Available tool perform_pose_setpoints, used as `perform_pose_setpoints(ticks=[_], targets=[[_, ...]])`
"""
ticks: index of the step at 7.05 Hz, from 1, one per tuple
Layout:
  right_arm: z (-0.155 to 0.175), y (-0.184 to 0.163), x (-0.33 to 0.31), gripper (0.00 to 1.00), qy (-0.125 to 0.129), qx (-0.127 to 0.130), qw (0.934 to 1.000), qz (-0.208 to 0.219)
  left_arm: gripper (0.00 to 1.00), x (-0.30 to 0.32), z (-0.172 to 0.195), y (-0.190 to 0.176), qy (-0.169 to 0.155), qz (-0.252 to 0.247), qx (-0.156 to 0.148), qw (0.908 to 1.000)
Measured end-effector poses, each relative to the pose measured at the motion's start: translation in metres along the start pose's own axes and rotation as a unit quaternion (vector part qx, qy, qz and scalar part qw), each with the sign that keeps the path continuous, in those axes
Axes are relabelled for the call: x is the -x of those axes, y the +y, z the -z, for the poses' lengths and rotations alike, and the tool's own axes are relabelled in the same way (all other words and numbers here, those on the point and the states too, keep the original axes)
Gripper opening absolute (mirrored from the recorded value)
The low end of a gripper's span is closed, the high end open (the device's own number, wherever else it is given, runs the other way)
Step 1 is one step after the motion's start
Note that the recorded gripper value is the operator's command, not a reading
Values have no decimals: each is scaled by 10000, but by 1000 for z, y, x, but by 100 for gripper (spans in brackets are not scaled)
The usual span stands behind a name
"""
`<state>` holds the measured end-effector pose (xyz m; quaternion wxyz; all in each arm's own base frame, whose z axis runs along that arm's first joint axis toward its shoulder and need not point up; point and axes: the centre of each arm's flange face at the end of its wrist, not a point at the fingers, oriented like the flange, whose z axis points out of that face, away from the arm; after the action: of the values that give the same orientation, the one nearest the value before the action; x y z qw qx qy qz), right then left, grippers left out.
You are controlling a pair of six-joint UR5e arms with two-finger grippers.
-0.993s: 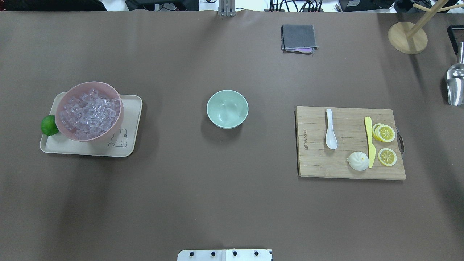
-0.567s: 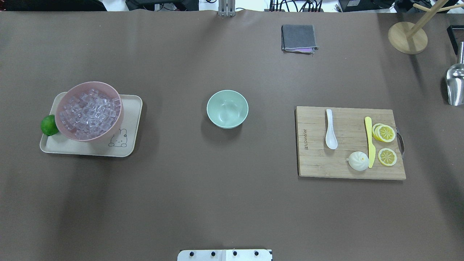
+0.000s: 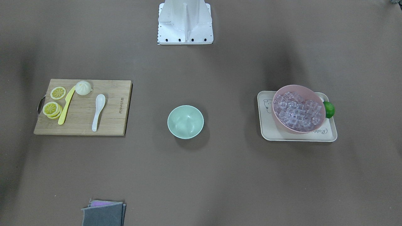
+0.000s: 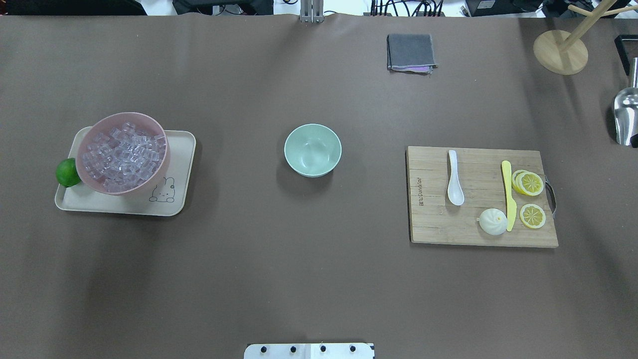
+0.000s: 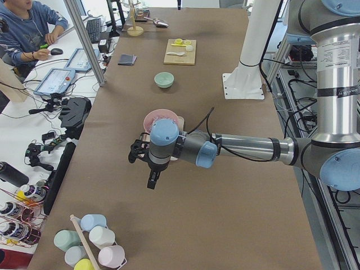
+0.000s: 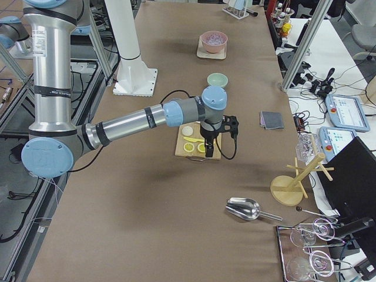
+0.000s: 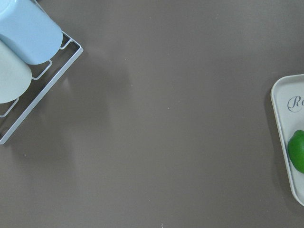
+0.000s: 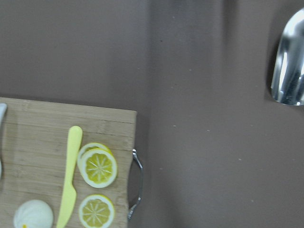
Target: Put spoon and ice into bowl
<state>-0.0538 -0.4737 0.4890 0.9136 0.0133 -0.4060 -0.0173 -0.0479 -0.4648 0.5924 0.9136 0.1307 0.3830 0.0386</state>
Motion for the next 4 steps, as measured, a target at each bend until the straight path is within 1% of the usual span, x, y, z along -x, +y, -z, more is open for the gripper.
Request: perform_pose_setpoints(ticks=[1, 2, 4], targets=[[-6, -10, 36, 92, -63, 18, 9999, -102, 98, -1, 0, -1, 23, 59, 0, 10000], [-16, -16, 73, 90, -83, 2, 9998, -182, 98, -4, -1, -3, 47, 153, 7, 9999], [-47, -20, 141, 90, -41, -67, 9991, -427, 98, -30, -11, -22, 129, 520, 73, 9985]])
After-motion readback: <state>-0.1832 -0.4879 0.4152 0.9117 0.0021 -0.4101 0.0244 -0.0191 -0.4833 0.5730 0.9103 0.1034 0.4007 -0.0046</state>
